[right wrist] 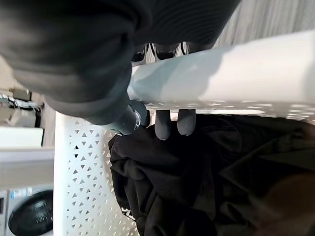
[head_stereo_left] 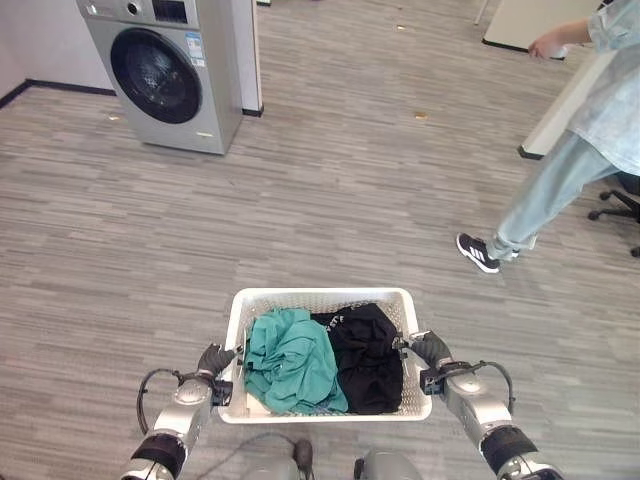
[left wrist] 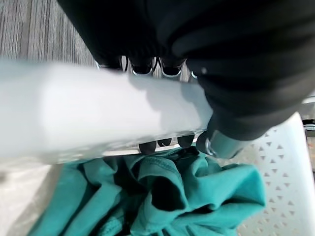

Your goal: Grab the laundry basket,head to the washer,open it,put in the laundry and shut it.

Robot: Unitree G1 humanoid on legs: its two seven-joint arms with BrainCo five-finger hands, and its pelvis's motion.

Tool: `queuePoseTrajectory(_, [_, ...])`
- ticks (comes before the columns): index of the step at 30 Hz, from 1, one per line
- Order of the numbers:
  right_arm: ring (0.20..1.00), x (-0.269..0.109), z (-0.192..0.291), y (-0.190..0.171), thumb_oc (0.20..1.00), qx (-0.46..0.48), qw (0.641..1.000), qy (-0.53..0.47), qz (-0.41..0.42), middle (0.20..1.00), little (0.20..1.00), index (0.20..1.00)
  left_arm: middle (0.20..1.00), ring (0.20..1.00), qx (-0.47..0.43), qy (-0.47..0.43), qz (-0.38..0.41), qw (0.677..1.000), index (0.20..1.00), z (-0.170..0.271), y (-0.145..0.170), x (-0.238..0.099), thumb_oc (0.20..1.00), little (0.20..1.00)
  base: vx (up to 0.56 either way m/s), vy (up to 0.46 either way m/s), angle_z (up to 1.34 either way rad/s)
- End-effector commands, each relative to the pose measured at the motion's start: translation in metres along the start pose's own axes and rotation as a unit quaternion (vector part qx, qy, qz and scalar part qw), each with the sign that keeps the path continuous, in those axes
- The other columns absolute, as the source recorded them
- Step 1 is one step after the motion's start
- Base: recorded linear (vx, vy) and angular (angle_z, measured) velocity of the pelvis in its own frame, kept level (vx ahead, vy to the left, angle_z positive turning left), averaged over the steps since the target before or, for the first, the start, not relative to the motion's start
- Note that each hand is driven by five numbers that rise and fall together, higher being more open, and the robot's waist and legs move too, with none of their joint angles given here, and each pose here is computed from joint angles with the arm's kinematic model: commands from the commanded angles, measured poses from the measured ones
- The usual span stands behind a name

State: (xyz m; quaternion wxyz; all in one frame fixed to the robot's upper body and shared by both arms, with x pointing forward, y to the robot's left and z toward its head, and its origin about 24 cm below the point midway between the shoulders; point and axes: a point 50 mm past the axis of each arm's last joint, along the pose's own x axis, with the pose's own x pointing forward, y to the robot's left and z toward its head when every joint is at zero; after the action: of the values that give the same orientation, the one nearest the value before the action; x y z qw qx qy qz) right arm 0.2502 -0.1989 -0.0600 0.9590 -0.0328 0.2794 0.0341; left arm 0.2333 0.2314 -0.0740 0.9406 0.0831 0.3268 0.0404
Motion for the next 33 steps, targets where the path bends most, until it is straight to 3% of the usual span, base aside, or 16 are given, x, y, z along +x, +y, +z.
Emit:
queuePoseTrajectory(1, [0.2,0.0,0.017,-0.028,0.2,0.006,0.999,-0.028,-0.019,0.2,0.2,0.2,0.2,0.2,-0.002,-0.081,0.007,0.997,0.2,0.035,0.019,0.0,0.2,0.2,0.46,0.003,0.53])
queuePoseTrajectory(16, [0.2,-0.015,0.0,-0.049,0.2,-0.016,0.999,-0.004,-0.05,0.2,0.2,0.2,0.2,0.2,-0.045,-0.044,-0.008,0.998,0.2,0.02,-0.004,0.007,0.2,0.2,0.47,-0.116,0.5])
queuePoseTrajectory(33, [0.2,-0.004,0.002,-0.019,0.2,-0.025,1.0,-0.008,-0.007,0.2,0.2,0.2,0.2,0.2,-0.027,-0.065,-0.013,0.997,0.2,0.027,-0.002,0.005,0.2,0.2,0.38,0.124,-0.36])
